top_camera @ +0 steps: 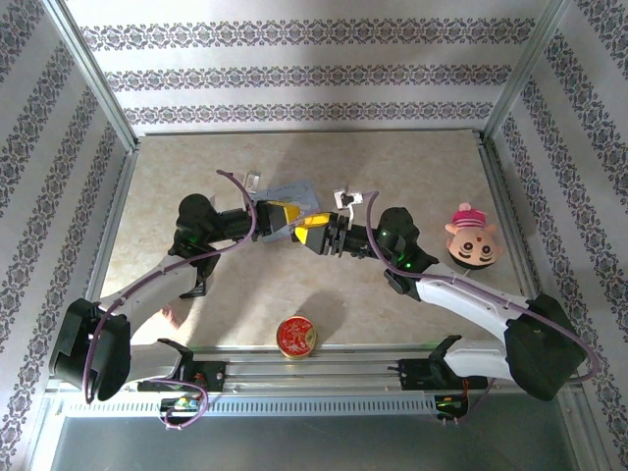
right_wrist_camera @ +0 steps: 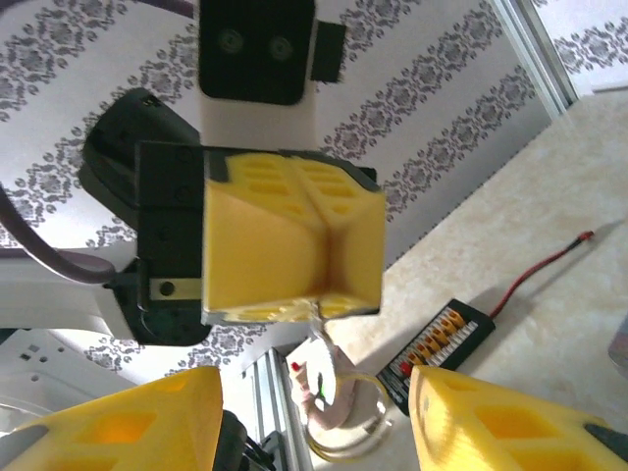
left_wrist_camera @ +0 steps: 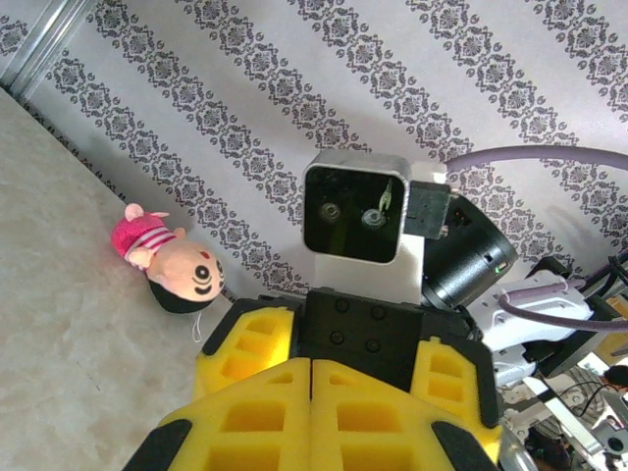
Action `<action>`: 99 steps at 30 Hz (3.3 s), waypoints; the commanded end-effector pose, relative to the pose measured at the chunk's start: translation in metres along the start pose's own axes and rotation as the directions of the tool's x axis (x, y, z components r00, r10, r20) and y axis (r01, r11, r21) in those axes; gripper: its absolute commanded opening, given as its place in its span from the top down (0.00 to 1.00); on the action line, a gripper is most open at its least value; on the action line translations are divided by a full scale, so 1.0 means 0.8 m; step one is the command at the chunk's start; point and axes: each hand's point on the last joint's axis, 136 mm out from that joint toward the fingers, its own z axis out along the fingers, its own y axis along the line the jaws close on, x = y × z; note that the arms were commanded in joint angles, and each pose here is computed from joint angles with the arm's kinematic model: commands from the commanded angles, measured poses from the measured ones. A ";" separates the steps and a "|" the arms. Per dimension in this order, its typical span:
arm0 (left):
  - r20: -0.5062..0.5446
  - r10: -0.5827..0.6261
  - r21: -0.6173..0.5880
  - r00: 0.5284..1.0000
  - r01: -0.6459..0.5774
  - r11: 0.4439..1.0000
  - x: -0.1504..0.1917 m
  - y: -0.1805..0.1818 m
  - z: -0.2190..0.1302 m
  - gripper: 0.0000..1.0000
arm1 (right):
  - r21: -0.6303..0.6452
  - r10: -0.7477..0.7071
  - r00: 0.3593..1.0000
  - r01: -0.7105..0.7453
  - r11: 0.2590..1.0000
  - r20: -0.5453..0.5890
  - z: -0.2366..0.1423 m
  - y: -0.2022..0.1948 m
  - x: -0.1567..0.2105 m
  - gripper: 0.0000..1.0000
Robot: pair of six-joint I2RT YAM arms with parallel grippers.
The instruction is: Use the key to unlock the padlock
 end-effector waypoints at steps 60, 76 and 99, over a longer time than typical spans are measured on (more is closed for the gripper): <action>0.095 0.047 -0.010 0.994 -0.046 0.999 -0.023 -0.006 -0.023 1.00 | -0.091 -0.001 0.999 0.005 0.996 0.041 0.003 0.008 -0.009 0.92; 0.175 -0.023 -0.129 0.984 0.046 0.991 -0.032 0.026 -0.035 0.37 | 0.054 0.045 0.995 -0.049 0.997 0.087 -0.013 -0.028 -0.011 1.00; 0.042 0.018 -0.930 0.999 0.033 0.366 0.069 0.175 -0.086 0.01 | 0.646 0.222 0.975 -0.185 0.741 0.025 -0.097 -0.169 0.096 1.00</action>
